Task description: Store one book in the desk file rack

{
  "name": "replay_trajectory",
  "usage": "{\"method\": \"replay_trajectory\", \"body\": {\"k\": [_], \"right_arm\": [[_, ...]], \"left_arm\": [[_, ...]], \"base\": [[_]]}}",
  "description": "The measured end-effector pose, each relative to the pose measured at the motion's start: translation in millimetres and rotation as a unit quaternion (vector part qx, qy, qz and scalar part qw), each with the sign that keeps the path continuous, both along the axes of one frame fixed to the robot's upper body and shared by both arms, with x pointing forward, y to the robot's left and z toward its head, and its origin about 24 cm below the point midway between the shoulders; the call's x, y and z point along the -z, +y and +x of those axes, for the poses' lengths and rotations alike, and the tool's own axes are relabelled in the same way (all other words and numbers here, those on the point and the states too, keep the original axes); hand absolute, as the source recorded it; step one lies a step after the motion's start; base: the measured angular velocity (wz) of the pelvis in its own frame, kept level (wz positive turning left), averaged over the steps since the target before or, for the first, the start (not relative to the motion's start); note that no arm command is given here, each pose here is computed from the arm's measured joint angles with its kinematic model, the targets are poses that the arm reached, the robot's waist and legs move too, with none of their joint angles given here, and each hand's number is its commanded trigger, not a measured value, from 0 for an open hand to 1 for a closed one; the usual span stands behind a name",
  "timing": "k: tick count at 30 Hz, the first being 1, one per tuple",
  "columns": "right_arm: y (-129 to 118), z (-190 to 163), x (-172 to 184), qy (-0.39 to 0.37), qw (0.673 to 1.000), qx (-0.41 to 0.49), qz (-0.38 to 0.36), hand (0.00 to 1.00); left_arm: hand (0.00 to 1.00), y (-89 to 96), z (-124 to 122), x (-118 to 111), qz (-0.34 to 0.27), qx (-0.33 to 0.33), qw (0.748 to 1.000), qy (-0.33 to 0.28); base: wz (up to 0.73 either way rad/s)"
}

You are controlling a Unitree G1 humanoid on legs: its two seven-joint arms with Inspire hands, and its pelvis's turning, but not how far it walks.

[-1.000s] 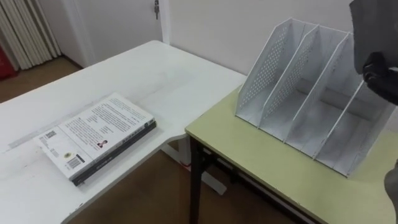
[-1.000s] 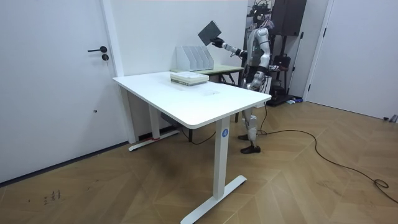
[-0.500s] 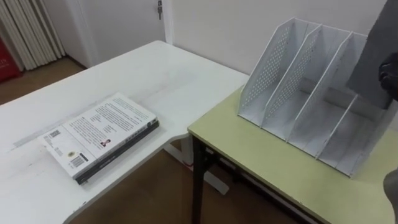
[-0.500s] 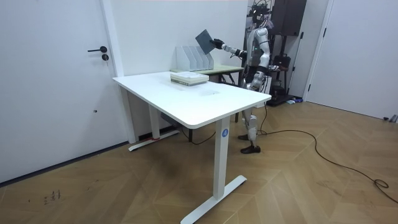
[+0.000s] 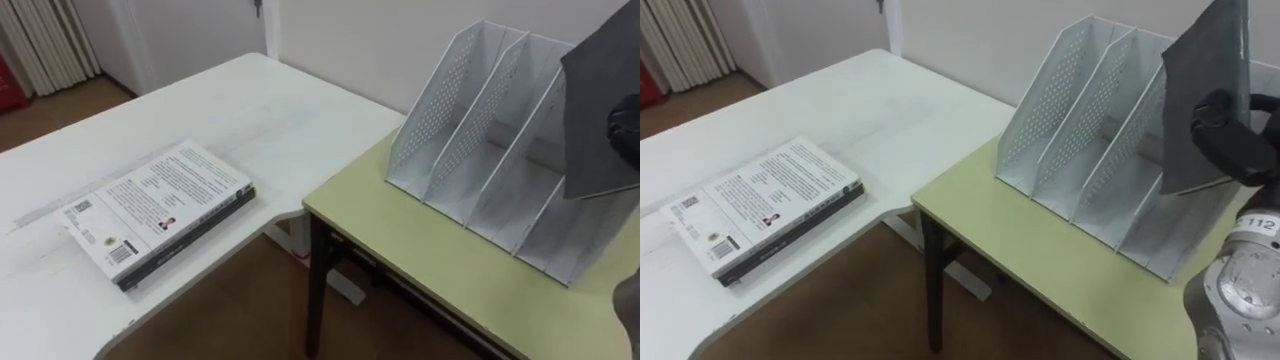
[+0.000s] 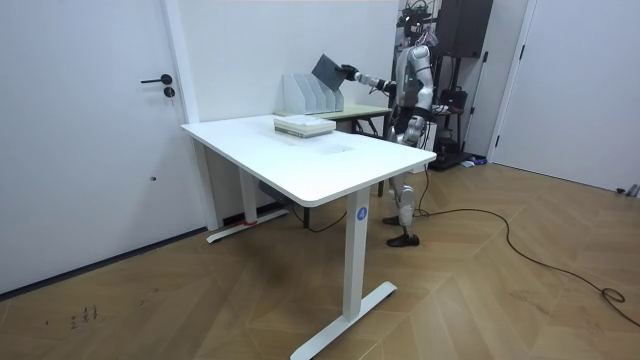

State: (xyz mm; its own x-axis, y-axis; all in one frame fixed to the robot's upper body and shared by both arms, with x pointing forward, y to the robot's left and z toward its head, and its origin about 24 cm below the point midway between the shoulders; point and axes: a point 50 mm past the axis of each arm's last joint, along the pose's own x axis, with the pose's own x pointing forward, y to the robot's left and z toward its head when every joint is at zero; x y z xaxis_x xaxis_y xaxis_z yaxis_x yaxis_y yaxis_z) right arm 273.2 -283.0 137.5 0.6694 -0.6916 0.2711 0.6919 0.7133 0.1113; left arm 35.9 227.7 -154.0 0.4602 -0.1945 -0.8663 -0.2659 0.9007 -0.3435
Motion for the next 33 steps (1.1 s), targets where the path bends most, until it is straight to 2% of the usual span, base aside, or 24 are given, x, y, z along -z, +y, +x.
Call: {"method": "replay_trajectory", "body": {"k": [17, 18, 19, 20, 33], "right_arm": [[1, 3, 10, 0.022, 1.000, 0.001, 0.004, 0.98], [1, 3, 10, 0.022, 1.000, 0.001, 0.004, 0.26], [1, 3, 10, 0.022, 1.000, 0.001, 0.004, 0.07], [1, 3, 10, 0.023, 1.000, 0.001, 0.004, 0.00], [16, 17, 9, 0.023, 0.999, -0.038, 0.017, 0.00]], "left_arm": [[0.00, -4.0, -3, 2, 0.006, 0.002, 1.000, 0.015], [0.00, -3.9, -3, 2, 0.006, 0.002, 1.000, 0.015], [0.00, -3.9, -3, 2, 0.006, 0.002, 1.000, 0.016], [0.00, -3.9, -3, 2, 0.006, 0.002, 1.000, 0.016], [0.00, -6.2, -2, 3, 0.007, 0.000, 1.000, 0.017]], "base": [[0.00], [0.00], [0.00], [0.00], [0.00]]}}
